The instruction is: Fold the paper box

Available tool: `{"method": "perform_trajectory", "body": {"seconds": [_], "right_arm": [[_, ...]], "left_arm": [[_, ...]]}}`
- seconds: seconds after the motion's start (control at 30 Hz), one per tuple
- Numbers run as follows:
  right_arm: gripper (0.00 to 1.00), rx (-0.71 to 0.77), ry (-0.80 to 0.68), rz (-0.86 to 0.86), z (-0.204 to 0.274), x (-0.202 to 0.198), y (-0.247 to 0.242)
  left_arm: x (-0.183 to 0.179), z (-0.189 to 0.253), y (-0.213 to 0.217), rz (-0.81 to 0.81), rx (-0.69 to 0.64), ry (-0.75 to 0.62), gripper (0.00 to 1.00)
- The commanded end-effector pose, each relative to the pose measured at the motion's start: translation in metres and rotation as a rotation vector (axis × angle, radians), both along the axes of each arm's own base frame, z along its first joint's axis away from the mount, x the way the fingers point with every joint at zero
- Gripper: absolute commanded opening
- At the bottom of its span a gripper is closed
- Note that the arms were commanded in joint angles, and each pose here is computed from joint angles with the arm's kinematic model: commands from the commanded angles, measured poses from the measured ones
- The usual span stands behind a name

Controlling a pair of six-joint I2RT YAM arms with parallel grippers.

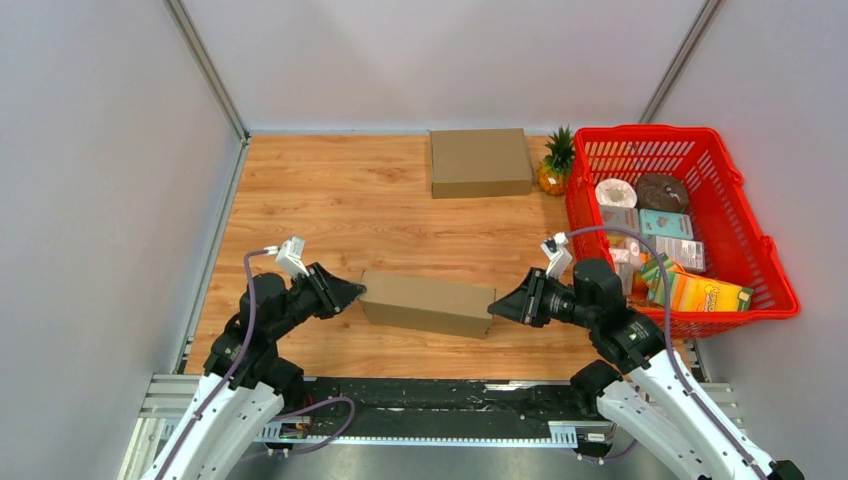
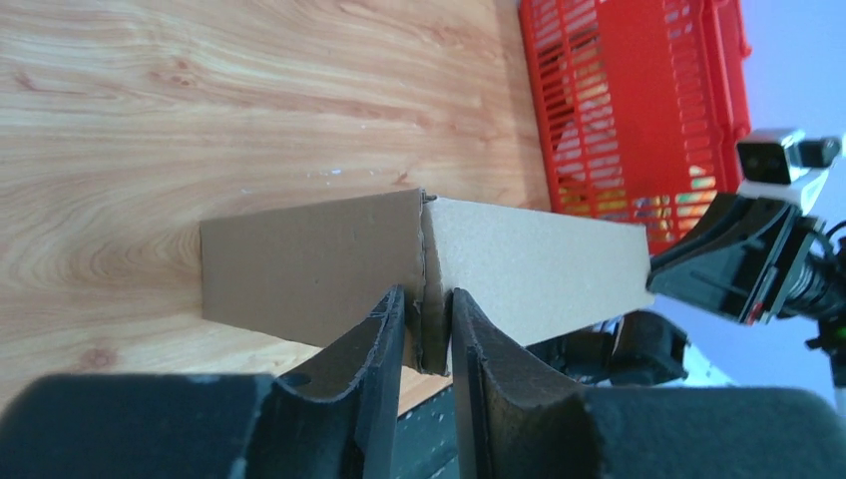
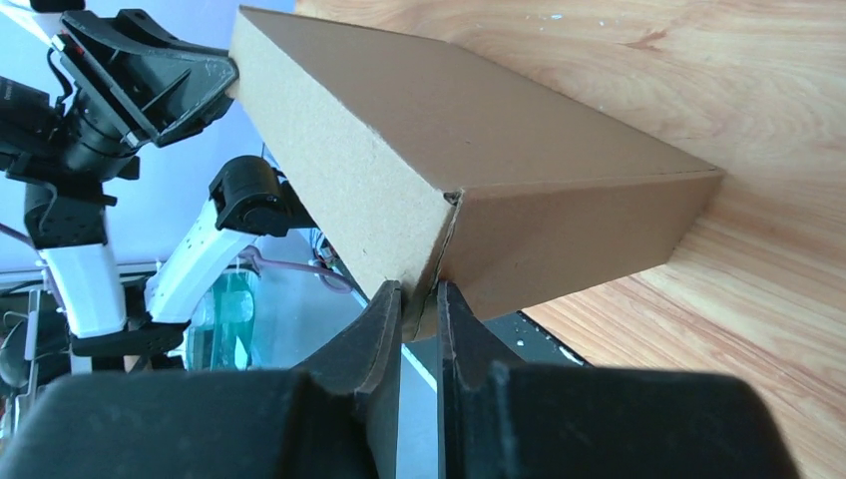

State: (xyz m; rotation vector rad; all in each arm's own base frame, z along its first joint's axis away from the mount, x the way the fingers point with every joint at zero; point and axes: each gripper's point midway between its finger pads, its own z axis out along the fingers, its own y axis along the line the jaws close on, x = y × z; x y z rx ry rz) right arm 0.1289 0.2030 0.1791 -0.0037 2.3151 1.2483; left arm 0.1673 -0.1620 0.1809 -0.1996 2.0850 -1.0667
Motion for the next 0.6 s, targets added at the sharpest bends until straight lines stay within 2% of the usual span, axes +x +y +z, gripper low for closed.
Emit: {"method": "perform_trajectory", "body": {"seconds": [0.0, 0.13, 0.23, 0.27, 0.3, 0.37, 0.4, 0.5, 0.53, 0.57], "right_arm": [[0.12, -0.16, 0.427, 0.154, -0.089, -0.067, -0.011], [0.14, -0.261, 0.431, 0.173, -0.101, -0.076, -0.026], [0.17, -0.29, 0.426, 0.189, -0.095, -0.084, -0.034], [0.17, -0.287, 0.436, 0.194, -0.093, -0.087, -0.034], [0.2, -0.272, 0.426, 0.196, -0.088, -0.086, -0.032], [0.23, -0.238, 0.382, 0.194, -0.076, -0.077, -0.025], [0.29, -0.231, 0.375, 0.187, -0.073, -0.073, -0.022], [0.32, -0.185, 0.347, 0.196, -0.067, -0.064, -0.011], [0.32, -0.206, 0.37, 0.197, -0.075, -0.065, -0.011], [0.31, -0.216, 0.392, 0.199, -0.085, -0.069, -0.011]], "left_arm": [[-0.055, -0.091, 0.001, -0.047, 0.045, 0.432, 0.31], [-0.066, -0.104, 0.007, -0.05, 0.073, 0.468, 0.3], [-0.064, -0.075, 0.007, -0.061, 0.061, 0.388, 0.34], [-0.061, -0.065, 0.007, -0.063, 0.056, 0.36, 0.44], [-0.057, -0.043, 0.005, -0.062, 0.039, 0.307, 0.48], [-0.051, -0.027, 0.004, -0.074, 0.047, 0.267, 0.57], [-0.047, -0.008, 0.002, -0.086, 0.042, 0.225, 0.59], [-0.037, 0.006, 0.007, -0.108, 0.147, 0.179, 0.61], [-0.039, -0.002, 0.01, -0.113, 0.195, 0.225, 0.61], [-0.039, -0.003, 0.013, -0.127, 0.234, 0.216, 0.6]]}}
